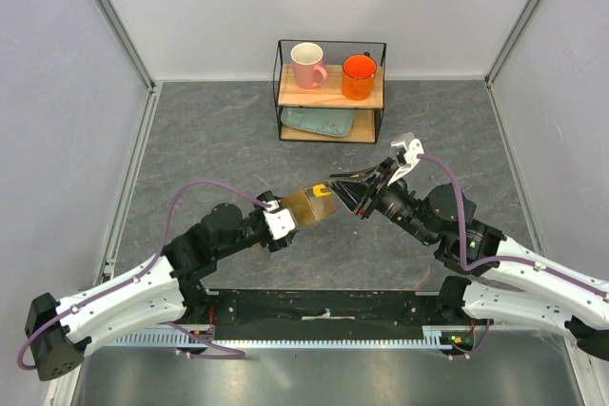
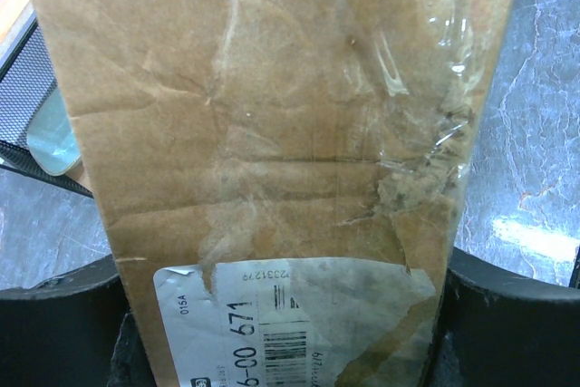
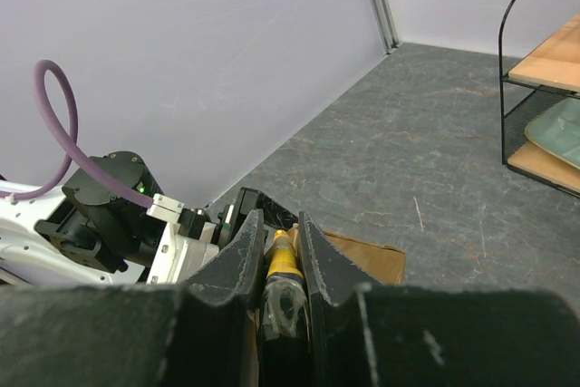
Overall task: Unpack the express box
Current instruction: Cut the express box.
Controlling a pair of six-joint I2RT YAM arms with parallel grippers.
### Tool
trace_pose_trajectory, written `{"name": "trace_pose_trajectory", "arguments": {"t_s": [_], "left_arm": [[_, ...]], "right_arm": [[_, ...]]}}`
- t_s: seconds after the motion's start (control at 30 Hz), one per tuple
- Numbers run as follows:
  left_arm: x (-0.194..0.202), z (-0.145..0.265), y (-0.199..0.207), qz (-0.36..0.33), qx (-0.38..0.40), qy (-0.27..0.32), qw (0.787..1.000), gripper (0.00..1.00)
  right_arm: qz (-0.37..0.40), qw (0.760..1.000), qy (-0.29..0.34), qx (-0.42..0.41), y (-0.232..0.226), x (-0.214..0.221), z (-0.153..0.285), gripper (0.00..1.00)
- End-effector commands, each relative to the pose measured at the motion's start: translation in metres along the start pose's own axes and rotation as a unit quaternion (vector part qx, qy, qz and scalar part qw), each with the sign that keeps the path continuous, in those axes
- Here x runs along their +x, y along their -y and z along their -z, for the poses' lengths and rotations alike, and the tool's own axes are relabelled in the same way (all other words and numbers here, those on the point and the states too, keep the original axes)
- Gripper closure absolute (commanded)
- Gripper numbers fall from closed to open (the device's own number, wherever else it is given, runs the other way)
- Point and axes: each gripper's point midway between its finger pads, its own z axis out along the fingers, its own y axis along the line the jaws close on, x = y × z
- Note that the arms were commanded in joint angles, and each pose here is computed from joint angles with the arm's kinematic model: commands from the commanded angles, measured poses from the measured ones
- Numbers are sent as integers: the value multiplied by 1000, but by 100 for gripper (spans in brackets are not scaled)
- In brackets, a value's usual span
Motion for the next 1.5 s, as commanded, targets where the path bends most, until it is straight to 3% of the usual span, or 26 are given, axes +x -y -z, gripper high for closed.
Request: {"name": "trace_pose_trajectory", "arguments": {"t_s": [0.0, 0.97, 1.47], "left_arm": [[-27, 1, -10, 16, -18, 51, 998, 98], [-28, 3, -6, 26, -8, 55, 998, 98], [-30, 4, -8, 28, -10, 57, 998, 98]], "right_arm": [[-9, 999, 24, -23, -15, -19, -2, 100], [14, 1000, 3, 9, 1, -4, -3, 100], [-12, 998, -49, 23, 15, 45, -6, 100]]}}
